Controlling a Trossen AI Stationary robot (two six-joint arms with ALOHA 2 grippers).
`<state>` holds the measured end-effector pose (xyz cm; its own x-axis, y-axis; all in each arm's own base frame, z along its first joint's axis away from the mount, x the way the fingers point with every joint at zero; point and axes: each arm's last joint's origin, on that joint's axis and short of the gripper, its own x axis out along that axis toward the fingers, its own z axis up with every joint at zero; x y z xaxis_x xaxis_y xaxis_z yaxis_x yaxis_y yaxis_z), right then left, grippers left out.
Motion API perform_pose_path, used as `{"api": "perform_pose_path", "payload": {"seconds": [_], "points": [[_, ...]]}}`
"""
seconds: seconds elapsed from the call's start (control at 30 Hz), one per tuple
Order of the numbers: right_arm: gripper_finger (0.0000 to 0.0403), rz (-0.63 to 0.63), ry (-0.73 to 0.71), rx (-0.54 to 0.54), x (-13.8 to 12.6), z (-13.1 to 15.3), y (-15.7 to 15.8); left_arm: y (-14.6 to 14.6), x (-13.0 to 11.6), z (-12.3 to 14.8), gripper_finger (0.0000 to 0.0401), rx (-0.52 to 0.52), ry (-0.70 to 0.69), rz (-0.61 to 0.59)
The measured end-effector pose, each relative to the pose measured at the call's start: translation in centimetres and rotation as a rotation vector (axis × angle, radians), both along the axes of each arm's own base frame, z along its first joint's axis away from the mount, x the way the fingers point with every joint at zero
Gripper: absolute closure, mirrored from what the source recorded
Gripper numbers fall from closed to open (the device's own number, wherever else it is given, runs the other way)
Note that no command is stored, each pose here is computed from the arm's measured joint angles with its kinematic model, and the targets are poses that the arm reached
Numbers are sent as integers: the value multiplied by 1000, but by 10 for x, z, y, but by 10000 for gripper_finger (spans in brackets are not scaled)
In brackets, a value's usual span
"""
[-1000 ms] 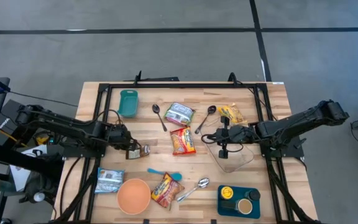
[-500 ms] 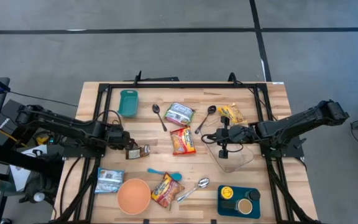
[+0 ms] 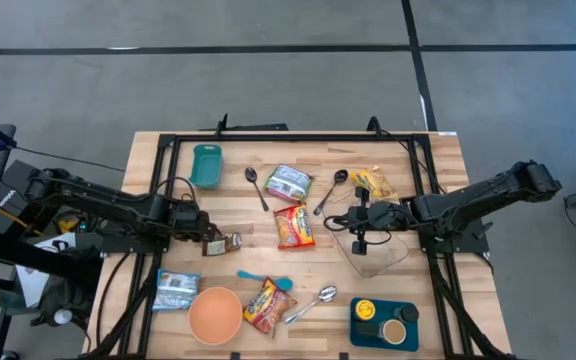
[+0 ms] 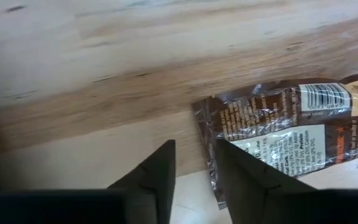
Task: Pick & Place Food Item
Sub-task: Put the orange spice pack into the blue bin
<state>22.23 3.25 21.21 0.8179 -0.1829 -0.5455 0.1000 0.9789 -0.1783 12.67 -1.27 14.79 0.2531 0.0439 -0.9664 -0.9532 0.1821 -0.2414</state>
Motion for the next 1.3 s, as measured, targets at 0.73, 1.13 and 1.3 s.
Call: {"api": "perform_pose_path", "payload": {"seconds": [0.73, 1.13, 1.3], "points": [[393, 1, 1, 0, 0, 0, 0, -2, 1, -19, 280, -63, -95, -18], [393, 1, 2, 0, 0, 0, 0, -2, 2, -19, 315, -65, -102, -20], [393, 1, 2, 0, 0, 0, 0, -2, 3, -19, 329, -68, -109, -21]]}}
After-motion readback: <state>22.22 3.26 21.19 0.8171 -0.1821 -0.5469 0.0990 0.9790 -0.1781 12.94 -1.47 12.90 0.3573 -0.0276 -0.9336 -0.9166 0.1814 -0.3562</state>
